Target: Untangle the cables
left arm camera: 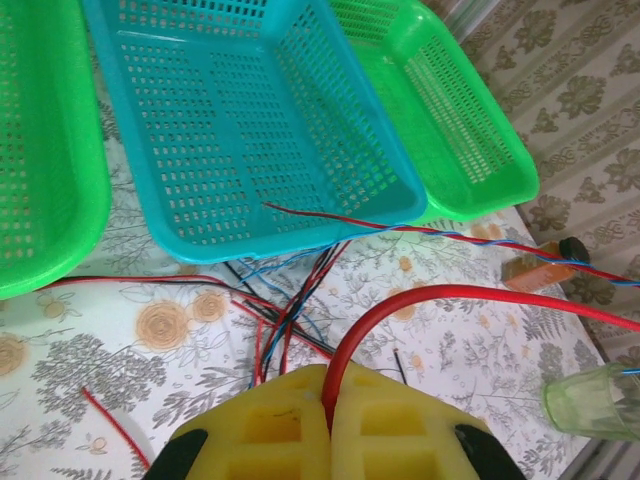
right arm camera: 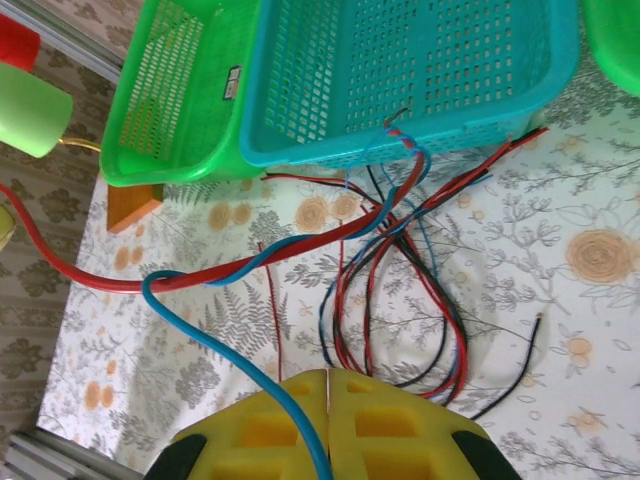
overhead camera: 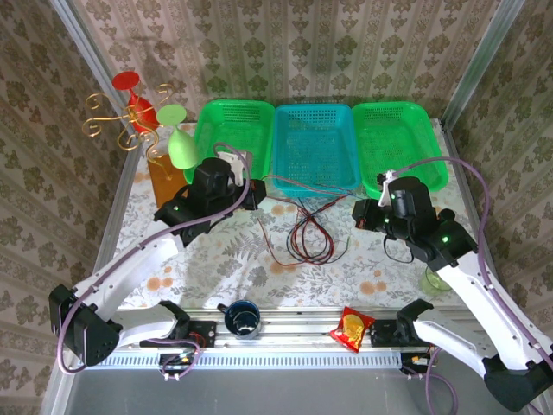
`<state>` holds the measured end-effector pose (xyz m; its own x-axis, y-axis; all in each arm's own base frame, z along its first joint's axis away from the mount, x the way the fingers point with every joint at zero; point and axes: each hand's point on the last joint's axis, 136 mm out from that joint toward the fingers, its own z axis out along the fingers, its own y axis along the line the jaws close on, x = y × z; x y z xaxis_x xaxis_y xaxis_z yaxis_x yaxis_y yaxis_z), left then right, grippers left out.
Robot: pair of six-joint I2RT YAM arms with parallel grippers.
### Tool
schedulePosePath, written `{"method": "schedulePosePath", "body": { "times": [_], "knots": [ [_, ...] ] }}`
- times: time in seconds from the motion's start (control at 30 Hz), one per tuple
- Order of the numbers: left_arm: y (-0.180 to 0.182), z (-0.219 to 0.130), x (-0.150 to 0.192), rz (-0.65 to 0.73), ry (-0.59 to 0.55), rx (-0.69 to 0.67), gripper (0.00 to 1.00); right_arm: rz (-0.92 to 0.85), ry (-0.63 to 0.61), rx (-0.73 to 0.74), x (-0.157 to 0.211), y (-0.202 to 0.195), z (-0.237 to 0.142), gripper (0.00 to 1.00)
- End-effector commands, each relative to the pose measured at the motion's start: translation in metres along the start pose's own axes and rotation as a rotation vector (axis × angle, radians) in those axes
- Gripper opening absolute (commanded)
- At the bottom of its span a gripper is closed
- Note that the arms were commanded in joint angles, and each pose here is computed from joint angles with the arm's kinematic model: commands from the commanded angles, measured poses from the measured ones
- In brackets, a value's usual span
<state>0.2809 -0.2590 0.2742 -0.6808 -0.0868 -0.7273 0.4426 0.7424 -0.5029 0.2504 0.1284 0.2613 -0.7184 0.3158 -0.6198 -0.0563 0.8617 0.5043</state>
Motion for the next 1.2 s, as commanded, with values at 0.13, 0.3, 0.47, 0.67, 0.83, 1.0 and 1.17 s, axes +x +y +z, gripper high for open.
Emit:
{"method": "schedulePosePath", "body": {
  "times": [0.13,0.3,0.47,0.67,0.83,1.0,1.17],
  "knots": [
    [0.021,-0.021,-0.01,-0.004,-0.067,-0.06,0.0,-0.153,-0.017,0.15,-0.02,-0.017,-0.034,0.0],
    [0.017,-0.019,-0.014,0.008,-0.06,-0.052,0.0,-0.192,-0.02,0.028,-0.036,0.016,-0.052,0.0],
    [0.018,-0.023,-0.021,0.025,-0.074,-0.066,0.0,-0.271,-0.016,0.097,-0.051,0.014,-0.069,0.0],
    [0.019,-0.026,-0.026,0.042,-0.088,-0.075,0.0,-0.359,0.02,0.293,-0.057,-0.016,-0.078,0.0],
    [0.021,-0.027,-0.029,0.053,-0.096,-0.087,0.0,-0.377,-0.01,0.345,-0.063,-0.024,-0.082,0.0],
    [0.022,-0.028,-0.031,0.083,-0.104,-0.107,0.0,-0.402,-0.001,0.412,-0.064,-0.035,-0.084,0.0],
    [0.021,-0.028,-0.033,0.145,-0.116,-0.145,0.0,-0.426,-0.004,0.447,-0.066,-0.04,-0.087,0.0]
  ]
}}
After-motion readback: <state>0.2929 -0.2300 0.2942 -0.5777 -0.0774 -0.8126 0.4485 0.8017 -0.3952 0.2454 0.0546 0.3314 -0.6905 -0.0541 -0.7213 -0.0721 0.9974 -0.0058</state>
